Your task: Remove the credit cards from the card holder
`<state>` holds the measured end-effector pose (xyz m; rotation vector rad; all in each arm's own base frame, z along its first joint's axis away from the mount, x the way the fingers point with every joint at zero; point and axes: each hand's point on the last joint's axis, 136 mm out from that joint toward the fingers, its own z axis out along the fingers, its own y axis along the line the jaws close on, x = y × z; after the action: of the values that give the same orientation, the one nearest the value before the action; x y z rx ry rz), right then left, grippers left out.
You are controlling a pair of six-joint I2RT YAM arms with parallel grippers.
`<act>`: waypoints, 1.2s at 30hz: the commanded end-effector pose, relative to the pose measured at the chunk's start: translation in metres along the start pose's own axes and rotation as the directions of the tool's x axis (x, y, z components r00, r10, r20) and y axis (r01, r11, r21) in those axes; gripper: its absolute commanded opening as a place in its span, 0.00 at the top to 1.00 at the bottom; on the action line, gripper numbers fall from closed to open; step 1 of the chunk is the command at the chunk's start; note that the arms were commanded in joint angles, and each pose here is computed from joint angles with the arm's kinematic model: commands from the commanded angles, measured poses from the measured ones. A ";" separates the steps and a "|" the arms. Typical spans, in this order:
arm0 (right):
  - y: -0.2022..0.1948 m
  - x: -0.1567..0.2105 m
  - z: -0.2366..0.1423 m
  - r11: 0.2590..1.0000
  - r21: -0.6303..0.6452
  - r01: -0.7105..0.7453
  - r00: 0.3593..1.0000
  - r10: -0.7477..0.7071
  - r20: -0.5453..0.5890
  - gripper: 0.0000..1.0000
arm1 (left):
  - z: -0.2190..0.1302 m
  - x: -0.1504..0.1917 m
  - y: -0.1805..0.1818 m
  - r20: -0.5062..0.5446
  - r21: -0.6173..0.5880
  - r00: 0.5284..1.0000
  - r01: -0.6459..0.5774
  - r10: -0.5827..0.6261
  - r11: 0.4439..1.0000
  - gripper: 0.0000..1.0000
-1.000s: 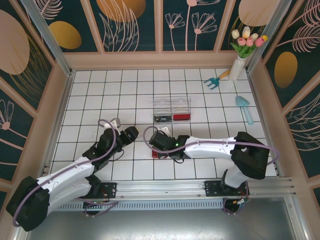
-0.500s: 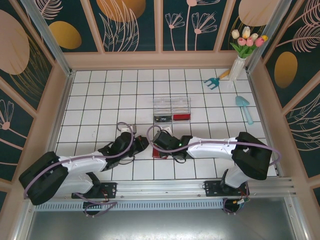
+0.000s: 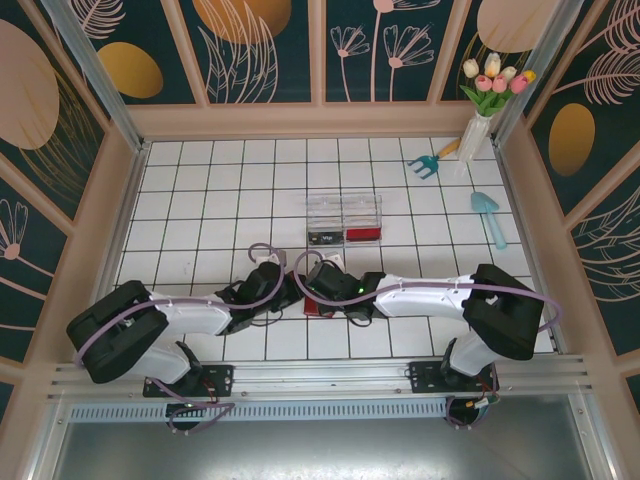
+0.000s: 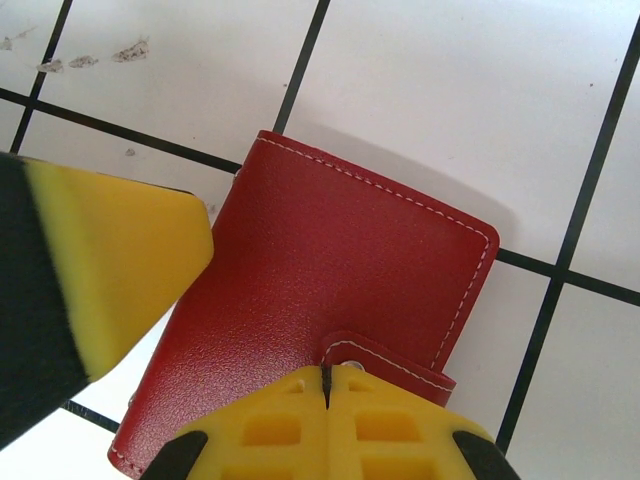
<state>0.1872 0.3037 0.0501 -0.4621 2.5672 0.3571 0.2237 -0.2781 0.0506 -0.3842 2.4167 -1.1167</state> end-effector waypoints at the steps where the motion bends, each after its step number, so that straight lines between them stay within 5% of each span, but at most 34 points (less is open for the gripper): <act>1: 0.001 -0.002 0.003 1.000 -0.012 -0.028 1.000 0.028 0.008 1.00 | 0.005 0.002 -0.007 -0.012 0.025 0.999 0.042 -0.041 0.999 1.00; 15: 0.001 0.000 0.006 0.999 -0.014 -0.033 0.999 0.033 0.002 1.00 | 0.008 0.007 -0.021 -0.049 0.084 0.998 0.043 -0.039 0.996 1.00; 27: -0.004 0.000 0.002 0.999 -0.012 -0.053 0.998 0.053 0.017 1.00 | 0.018 0.026 0.055 -0.052 -0.167 0.982 0.171 -0.182 0.971 1.00; 36: -0.024 -0.008 -0.025 0.995 0.013 -0.100 0.992 0.098 0.079 1.00 | 0.011 0.025 0.078 -0.004 -0.243 0.977 0.204 -0.211 0.948 1.00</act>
<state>0.1867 0.2968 0.0618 -0.3883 2.5398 0.4301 0.2208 -0.2880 0.0240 -0.6040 2.4726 -1.1877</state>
